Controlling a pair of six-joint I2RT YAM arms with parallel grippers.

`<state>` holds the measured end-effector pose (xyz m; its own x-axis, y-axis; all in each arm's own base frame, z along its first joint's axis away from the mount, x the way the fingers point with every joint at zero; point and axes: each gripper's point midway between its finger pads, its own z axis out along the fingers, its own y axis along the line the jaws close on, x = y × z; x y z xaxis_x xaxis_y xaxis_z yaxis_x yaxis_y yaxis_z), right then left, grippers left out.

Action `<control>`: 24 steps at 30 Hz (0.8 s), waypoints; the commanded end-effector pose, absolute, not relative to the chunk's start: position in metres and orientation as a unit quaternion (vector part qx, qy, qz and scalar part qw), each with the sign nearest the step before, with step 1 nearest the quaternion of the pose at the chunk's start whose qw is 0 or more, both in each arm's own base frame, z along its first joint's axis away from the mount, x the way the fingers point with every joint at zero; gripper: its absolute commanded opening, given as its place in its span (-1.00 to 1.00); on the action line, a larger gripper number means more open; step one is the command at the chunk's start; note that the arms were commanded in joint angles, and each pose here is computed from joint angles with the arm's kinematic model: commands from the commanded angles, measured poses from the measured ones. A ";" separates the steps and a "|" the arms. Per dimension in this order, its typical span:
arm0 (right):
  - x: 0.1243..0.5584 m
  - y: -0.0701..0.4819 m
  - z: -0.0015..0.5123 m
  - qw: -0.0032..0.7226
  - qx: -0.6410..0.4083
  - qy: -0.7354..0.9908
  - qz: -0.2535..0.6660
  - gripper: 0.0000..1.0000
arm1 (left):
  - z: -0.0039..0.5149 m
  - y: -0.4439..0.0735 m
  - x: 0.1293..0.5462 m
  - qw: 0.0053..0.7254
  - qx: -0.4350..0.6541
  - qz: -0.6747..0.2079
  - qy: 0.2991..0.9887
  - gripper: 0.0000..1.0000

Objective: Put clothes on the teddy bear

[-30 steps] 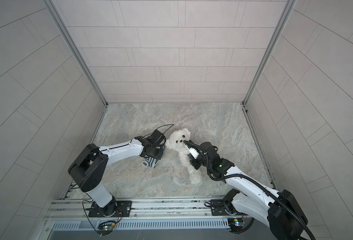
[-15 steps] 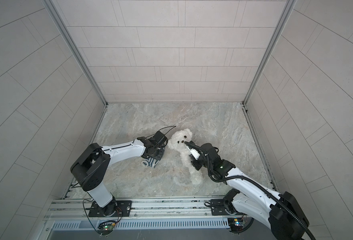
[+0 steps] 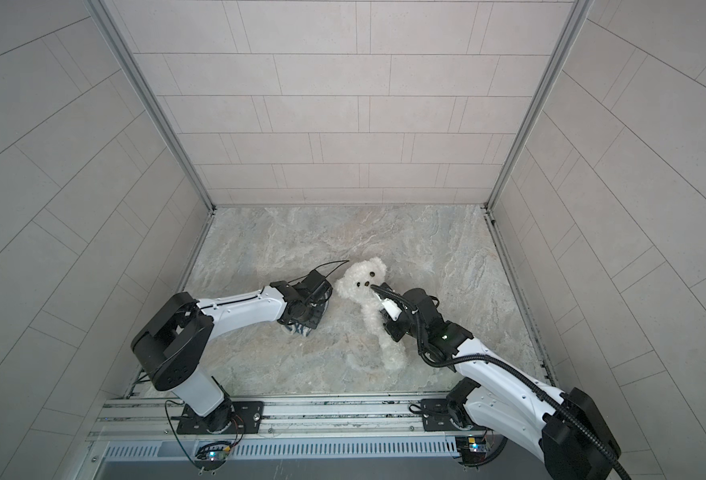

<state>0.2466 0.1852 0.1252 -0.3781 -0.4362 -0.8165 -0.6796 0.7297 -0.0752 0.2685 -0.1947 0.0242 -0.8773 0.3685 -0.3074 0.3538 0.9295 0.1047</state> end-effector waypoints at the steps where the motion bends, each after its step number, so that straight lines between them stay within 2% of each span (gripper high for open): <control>1: 0.249 0.185 0.137 0.462 -0.334 0.810 0.138 -1.00 | 0.031 -0.191 0.268 0.171 0.185 0.028 0.967 -0.65; 8: 0.246 0.187 0.135 0.463 -0.329 0.809 0.150 -1.00 | 0.049 -0.190 0.268 0.190 0.177 0.016 0.966 -0.88; 12: 0.246 0.192 0.133 0.459 -0.334 0.808 0.157 -1.00 | 0.062 -0.193 0.267 0.202 0.158 -0.027 0.966 -1.00; 24: 0.238 0.218 0.105 0.428 -0.366 0.815 0.134 -1.00 | 0.096 -0.197 0.265 0.243 0.134 -0.098 0.956 -1.00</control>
